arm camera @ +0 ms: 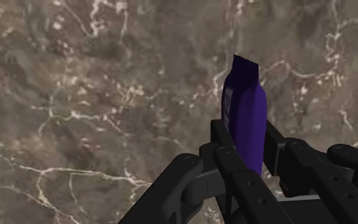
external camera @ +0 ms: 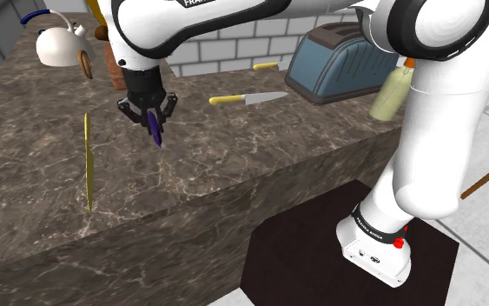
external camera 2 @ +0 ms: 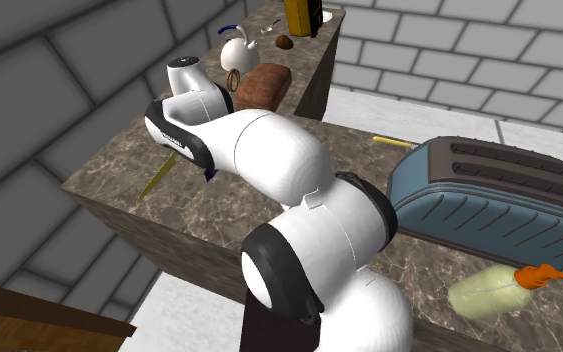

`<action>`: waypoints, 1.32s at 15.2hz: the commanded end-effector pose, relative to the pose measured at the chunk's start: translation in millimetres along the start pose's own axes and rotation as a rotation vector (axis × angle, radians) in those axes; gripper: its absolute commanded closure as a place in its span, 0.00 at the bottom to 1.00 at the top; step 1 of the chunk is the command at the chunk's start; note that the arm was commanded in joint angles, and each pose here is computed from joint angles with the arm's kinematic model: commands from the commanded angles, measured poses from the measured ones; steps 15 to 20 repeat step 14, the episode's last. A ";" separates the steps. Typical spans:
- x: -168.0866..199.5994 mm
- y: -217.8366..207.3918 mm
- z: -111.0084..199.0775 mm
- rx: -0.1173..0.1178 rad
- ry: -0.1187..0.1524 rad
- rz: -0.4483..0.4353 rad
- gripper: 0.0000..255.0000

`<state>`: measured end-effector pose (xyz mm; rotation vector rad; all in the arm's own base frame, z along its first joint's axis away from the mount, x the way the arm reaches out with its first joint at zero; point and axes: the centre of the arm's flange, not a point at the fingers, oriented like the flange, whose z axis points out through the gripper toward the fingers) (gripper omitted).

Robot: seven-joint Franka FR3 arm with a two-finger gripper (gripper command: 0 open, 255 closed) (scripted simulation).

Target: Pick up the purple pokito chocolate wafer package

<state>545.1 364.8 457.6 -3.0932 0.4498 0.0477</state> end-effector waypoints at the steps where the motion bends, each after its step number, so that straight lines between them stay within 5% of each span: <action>1: 0.3 -0.1 -10.6 0.000 0.000 0.000 1.00; 12: -1.6 -0.7 -68.7 0.000 0.000 0.000 1.00; 20: -1.6 -0.7 -69.5 0.000 0.000 0.000 1.00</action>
